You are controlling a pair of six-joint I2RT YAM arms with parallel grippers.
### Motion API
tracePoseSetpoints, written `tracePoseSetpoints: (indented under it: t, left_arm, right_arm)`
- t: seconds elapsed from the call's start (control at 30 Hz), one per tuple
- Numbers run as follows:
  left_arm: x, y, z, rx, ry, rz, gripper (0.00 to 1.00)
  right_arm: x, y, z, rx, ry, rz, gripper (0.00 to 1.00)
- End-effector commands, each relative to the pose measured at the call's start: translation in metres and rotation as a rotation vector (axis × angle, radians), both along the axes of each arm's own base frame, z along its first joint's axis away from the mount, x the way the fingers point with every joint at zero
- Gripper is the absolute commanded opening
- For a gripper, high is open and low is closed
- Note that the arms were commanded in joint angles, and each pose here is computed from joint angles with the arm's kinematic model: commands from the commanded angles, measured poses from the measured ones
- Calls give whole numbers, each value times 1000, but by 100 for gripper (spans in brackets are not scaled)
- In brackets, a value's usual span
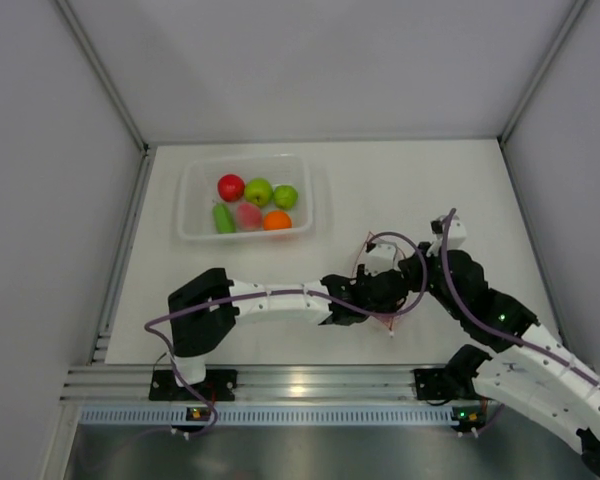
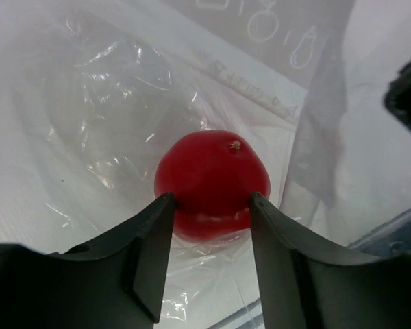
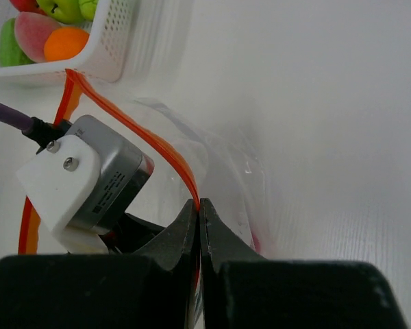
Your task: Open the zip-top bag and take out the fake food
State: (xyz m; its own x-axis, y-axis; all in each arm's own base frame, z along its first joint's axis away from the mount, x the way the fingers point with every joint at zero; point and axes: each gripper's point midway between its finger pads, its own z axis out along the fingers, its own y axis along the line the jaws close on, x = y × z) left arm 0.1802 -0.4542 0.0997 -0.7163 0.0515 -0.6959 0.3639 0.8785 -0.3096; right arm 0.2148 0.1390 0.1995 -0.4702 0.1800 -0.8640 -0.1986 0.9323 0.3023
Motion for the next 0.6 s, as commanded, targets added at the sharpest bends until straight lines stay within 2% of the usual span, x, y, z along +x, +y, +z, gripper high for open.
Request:
tracePoseSetpoints:
  t: [0.0, 0.3, 0.43, 0.53, 0.57]
  left_arm:
    - [-18, -13, -5, -22, 91, -67, 55]
    - [-41, -19, -33, 8, 201, -154, 73]
    - [-44, -21, -49, 31, 230, -163, 76]
    - [-41, -18, -60, 56, 223, -143, 82]
    - [-41, -18, -62, 61, 223, -142, 86]
  right_arm:
    - [-7, -9, -11, -40, 20, 6, 0]
    - [-13, -13, -23, -44, 37, 3, 0]
    - [-13, -12, -25, -48, 43, 6, 0]
    - [-12, -12, -23, -47, 37, 4, 0]
    - [-12, -12, -23, -45, 35, 6, 0]
